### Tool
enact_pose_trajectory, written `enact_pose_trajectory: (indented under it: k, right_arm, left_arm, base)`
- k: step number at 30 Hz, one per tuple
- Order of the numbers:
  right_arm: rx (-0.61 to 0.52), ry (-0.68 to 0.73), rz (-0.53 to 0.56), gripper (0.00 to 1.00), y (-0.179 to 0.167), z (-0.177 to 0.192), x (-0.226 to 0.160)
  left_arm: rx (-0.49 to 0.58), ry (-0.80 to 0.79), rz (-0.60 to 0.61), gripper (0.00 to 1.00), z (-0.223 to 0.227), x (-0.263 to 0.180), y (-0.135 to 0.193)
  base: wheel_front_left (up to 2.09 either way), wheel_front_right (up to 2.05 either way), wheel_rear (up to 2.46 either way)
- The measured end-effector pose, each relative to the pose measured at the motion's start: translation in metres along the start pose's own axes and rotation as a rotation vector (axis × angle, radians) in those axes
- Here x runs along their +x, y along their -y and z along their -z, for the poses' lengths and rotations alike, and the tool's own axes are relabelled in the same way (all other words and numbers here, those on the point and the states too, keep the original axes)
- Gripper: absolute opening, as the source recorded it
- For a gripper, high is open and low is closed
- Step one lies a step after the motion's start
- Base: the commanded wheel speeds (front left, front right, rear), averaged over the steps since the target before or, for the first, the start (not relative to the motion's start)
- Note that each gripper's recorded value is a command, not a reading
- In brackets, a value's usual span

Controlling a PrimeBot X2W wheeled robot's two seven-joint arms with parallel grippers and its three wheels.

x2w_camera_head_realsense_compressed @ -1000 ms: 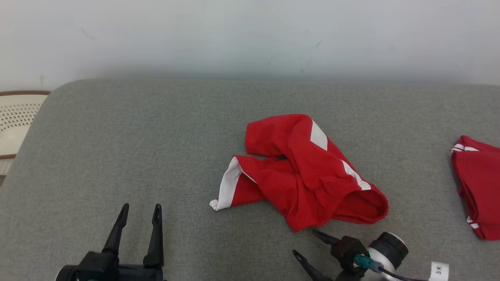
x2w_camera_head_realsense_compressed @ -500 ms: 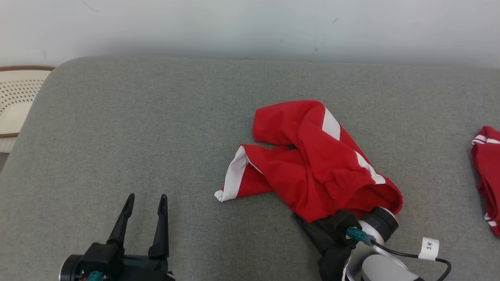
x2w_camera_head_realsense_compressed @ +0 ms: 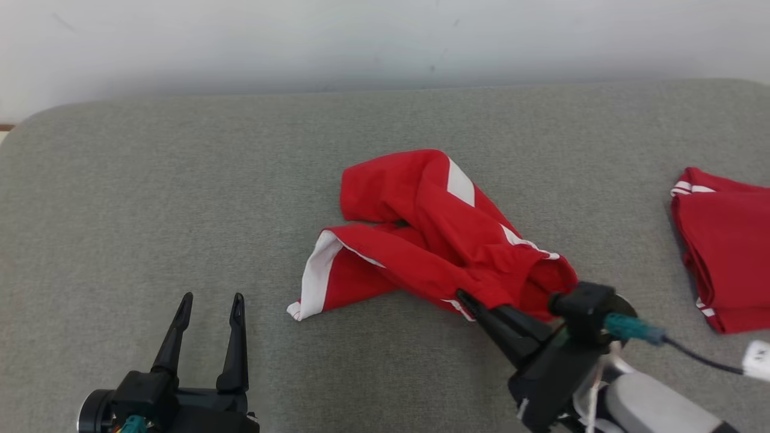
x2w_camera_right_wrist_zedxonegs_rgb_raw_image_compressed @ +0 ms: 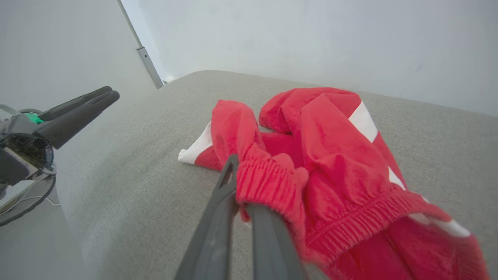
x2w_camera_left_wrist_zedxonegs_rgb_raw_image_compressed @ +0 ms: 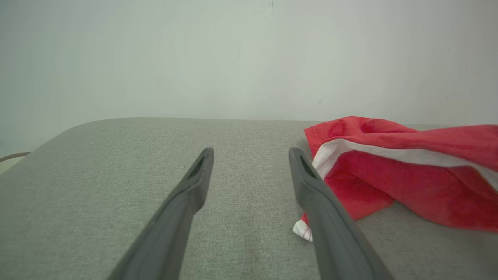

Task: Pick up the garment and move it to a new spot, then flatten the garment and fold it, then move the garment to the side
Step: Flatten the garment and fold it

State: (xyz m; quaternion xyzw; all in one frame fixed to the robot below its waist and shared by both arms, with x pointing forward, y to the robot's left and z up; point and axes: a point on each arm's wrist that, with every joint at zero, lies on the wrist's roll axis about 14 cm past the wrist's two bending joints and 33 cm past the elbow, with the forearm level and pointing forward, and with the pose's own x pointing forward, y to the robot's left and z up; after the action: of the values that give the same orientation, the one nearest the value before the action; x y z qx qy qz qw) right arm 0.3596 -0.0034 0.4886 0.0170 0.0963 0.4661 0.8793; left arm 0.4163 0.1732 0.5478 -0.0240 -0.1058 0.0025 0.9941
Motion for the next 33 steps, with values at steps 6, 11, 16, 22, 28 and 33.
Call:
enact_pose_trajectory:
  k: [6,11,16,22,28,33]
  right_arm:
    - [0.207,0.009,0.056,0.00,0.014,-0.019,-0.030]
    - [0.382,0.059,0.103,0.00,0.037,-0.039,-0.041]
    - [0.510,0.065,0.154,0.00,0.074,-0.047,-0.040]
    - [0.567,-0.006,0.236,0.00,0.119,-0.035,-0.030]
    - [0.660,-0.095,0.285,0.00,0.156,-0.015,0.000]
    - [0.699,-0.177,0.335,0.00,0.171,0.013,0.012]
  left_arm:
    - [-0.003,-0.002,0.025,1.00,0.004,0.007,0.008]
    - [0.000,-0.006,0.028,1.00,0.007,0.009,0.009]
    - [0.000,-0.006,0.040,1.00,0.008,0.014,0.012]
    - [-0.003,-0.006,0.051,1.00,0.009,0.017,0.015]
    - [0.003,-0.015,0.047,1.00,0.013,0.019,0.011]
    - [0.005,-0.023,0.034,1.00,0.015,0.019,0.007]
  base:
    - [0.00,0.00,0.00]
    - [0.00,0.00,0.00]
    - [0.00,0.00,0.00]
    - [0.00,0.00,0.00]
    - [0.00,0.00,0.00]
    - [0.00,0.00,0.00]
